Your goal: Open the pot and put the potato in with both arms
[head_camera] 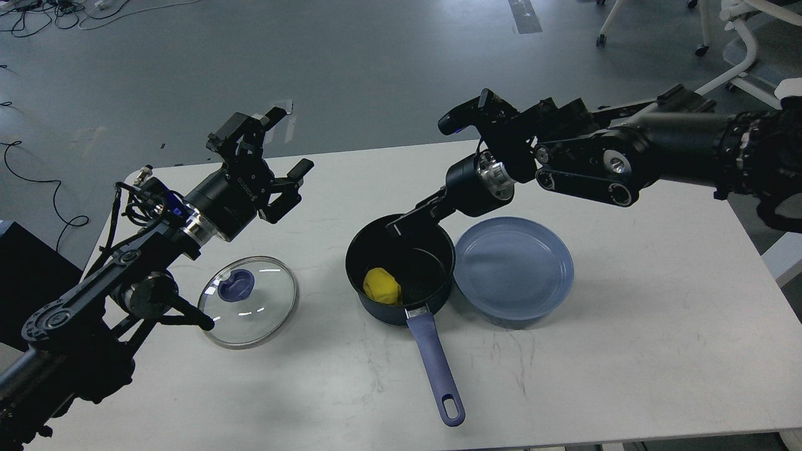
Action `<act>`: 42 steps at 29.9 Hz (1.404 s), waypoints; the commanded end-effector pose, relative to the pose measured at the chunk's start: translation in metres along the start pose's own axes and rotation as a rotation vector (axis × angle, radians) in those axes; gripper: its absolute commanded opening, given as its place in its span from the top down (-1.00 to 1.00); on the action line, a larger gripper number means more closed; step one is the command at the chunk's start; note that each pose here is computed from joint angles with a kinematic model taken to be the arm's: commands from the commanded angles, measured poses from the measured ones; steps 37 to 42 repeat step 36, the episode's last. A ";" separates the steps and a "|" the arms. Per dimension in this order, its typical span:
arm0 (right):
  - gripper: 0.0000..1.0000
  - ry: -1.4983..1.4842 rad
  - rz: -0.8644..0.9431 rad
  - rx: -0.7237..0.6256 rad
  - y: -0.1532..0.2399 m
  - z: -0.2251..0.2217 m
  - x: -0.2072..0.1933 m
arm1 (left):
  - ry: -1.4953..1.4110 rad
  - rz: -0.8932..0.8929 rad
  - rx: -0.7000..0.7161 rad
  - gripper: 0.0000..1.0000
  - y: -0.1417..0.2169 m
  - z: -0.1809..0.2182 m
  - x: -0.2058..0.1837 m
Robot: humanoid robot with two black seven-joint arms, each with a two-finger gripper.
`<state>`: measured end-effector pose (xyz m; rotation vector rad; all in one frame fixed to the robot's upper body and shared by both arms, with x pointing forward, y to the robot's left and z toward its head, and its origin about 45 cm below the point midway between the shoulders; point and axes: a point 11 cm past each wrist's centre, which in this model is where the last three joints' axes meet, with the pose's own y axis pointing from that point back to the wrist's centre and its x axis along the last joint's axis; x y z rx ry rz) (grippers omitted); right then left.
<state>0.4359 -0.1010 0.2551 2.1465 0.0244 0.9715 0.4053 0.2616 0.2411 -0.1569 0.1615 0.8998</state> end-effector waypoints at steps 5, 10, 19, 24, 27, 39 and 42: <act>-0.95 -0.373 0.337 0.022 0.081 0.064 0.017 | 0.002 -0.001 -0.001 -0.95 0.000 0.000 0.000; -0.95 -0.716 0.562 0.092 0.114 0.110 -0.019 | 0.003 -0.002 -0.001 -0.95 0.000 0.000 -0.001; -0.95 -1.163 0.927 0.245 0.136 0.158 -0.072 | 0.017 0.001 0.000 -0.95 -0.001 -0.005 -0.003; -0.95 -1.297 1.034 0.282 0.135 0.171 -0.096 | 0.039 0.000 -0.002 -0.95 -0.004 -0.012 -0.007; -0.98 -1.344 1.046 0.280 0.130 0.175 -0.115 | 0.052 0.000 -0.001 -0.95 -0.007 -0.017 -0.010; -0.98 -1.411 1.008 0.273 0.113 0.172 -0.145 | 0.054 0.019 0.015 -0.95 -0.008 -0.026 -0.007; -0.98 -1.411 1.008 0.273 0.113 0.172 -0.145 | 0.054 0.019 0.015 -0.95 -0.008 -0.026 -0.007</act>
